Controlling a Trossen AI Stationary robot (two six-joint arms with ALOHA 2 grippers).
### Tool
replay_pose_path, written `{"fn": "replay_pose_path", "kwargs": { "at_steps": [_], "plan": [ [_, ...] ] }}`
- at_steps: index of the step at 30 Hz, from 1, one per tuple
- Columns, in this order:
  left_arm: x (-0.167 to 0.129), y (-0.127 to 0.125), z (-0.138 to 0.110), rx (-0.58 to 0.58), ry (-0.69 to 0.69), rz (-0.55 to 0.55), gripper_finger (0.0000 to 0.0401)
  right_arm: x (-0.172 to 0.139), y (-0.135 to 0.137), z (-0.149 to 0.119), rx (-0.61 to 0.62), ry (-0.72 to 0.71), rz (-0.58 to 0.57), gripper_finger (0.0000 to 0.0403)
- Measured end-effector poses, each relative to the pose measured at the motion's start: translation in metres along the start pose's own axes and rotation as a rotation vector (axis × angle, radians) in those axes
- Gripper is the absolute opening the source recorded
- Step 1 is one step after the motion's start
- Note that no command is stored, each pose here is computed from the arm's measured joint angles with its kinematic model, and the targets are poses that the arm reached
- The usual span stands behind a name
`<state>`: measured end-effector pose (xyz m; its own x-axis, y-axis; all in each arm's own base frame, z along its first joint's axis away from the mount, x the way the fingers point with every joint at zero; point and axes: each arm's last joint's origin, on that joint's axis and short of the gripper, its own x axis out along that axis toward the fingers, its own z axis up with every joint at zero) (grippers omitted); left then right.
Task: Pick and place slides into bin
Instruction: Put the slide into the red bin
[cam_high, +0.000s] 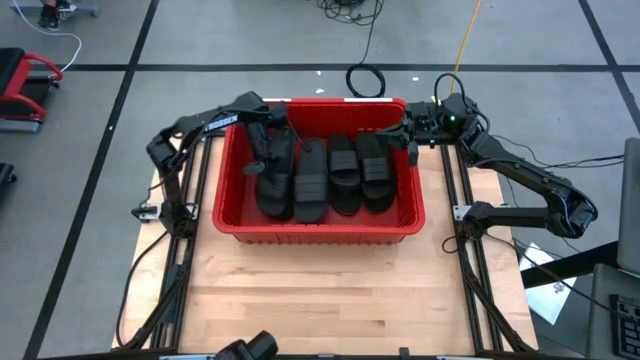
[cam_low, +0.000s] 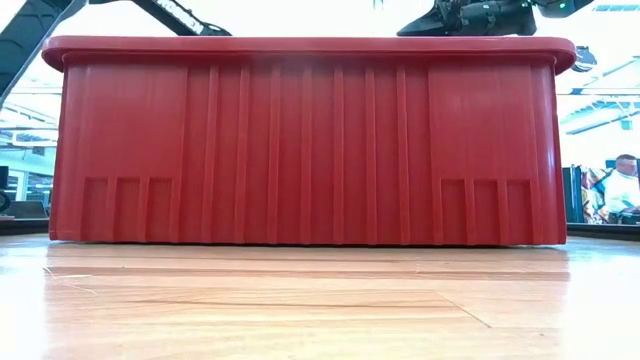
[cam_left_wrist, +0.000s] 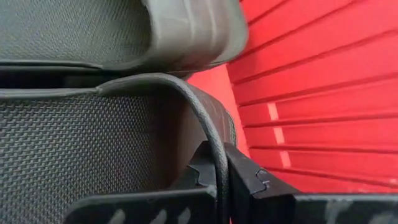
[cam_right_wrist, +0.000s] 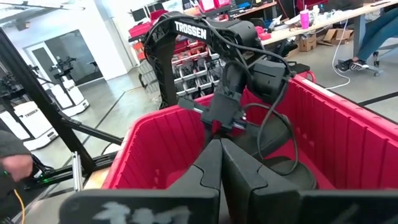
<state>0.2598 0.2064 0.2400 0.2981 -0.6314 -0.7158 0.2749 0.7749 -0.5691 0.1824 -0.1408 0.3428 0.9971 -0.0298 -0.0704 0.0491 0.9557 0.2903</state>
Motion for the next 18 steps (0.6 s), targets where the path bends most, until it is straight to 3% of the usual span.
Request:
{"fn": "replay_pose_path", "kwargs": {
  "at_steps": [12,18],
  "plan": [
    [0.0009,0.0094,0.0011,-0.191,-0.054,0.003,0.0,-0.0001,0.0001,0.0,0.014,0.0,0.0,0.0],
    [0.0007,0.0101,0.0022,-0.224,-0.076,-0.002,0.0,-0.0001,0.0001,0.0001,0.015,0.0,0.0,0.0]
  ]
}}
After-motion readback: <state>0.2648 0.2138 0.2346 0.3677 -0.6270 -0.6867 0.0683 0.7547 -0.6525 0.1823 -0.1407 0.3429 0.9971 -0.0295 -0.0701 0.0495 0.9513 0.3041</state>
